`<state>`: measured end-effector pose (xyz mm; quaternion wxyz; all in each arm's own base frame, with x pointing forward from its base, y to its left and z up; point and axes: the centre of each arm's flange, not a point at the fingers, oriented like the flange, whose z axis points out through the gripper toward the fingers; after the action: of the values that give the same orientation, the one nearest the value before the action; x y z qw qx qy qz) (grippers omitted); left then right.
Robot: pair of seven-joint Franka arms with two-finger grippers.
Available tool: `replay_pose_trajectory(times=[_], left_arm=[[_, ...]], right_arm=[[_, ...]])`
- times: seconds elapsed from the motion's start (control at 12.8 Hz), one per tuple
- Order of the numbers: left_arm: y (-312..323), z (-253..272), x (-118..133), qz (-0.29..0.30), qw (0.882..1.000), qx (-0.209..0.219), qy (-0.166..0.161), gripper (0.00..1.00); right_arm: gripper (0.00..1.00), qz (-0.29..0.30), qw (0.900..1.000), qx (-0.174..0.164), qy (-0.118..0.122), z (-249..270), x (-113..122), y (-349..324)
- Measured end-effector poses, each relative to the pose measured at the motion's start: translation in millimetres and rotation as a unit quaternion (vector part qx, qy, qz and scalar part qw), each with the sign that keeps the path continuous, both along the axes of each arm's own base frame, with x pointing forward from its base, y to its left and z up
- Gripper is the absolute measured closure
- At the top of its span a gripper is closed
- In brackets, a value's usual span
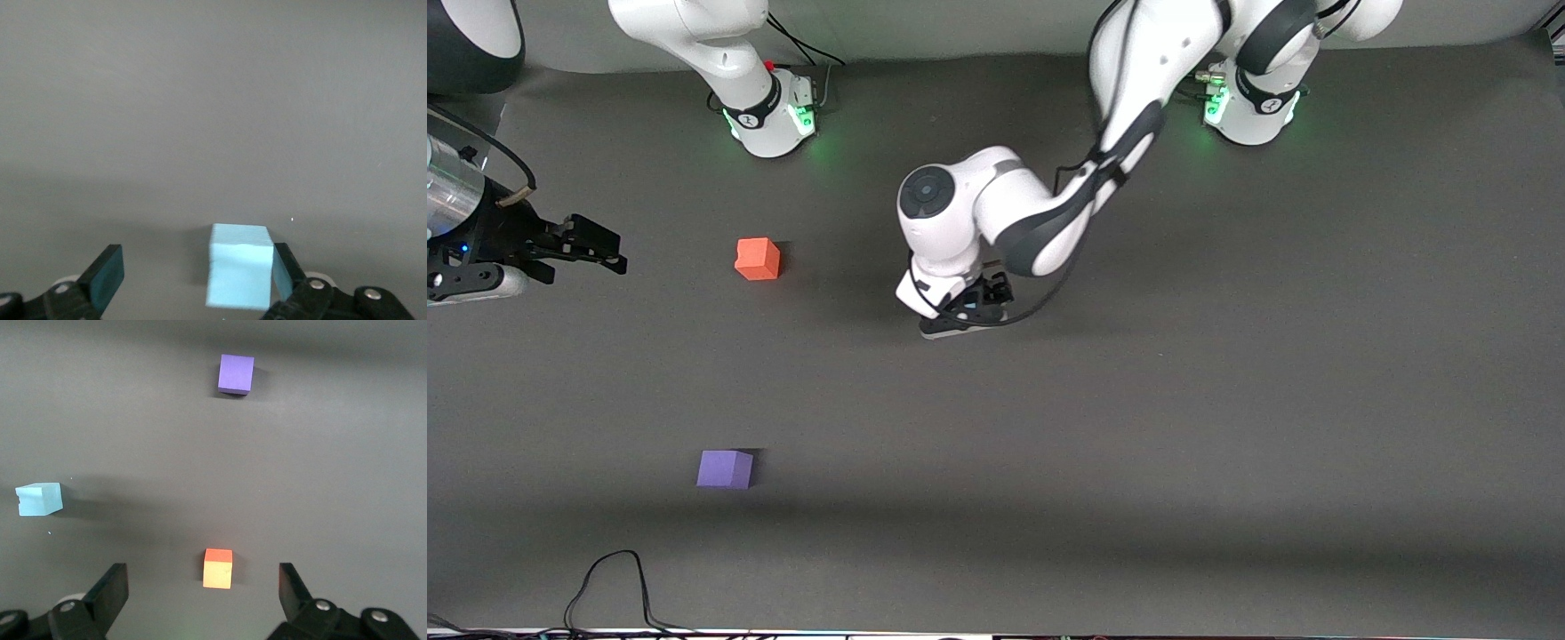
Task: Place blue block between orange and purple blocks
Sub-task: 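Release the blue cube with the left gripper while the right gripper advances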
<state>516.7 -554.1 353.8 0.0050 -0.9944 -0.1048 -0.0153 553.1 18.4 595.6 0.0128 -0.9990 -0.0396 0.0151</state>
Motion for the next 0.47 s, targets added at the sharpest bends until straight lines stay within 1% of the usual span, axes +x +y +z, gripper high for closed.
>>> replay_pose_trajectory(times=[0.16,0.23,0.31,0.39,0.47], left_arm=[[85,58,58,0.027,0.999,-0.021,0.012,0.00],[140,75,86,0.037,0.999,-0.030,0.017,0.00],[200,86,108,0.041,0.998,-0.035,0.023,0.00],[261,92,121,0.040,0.998,-0.035,0.029,0.00],[314,96,125,0.032,0.998,-0.032,0.035,0.00]], right_arm=[[0.00,0.002,1.000,0.000,0.000,0,0,2],[0.00,0.007,1.000,0.000,0.000,0,0,10],[0.00,0.009,1.000,0.000,0.000,0,-1,26],[0.00,0.004,1.000,-0.001,0.000,1,-4,49],[0.00,-0.005,1.000,-0.001,0.000,2,-8,80]])
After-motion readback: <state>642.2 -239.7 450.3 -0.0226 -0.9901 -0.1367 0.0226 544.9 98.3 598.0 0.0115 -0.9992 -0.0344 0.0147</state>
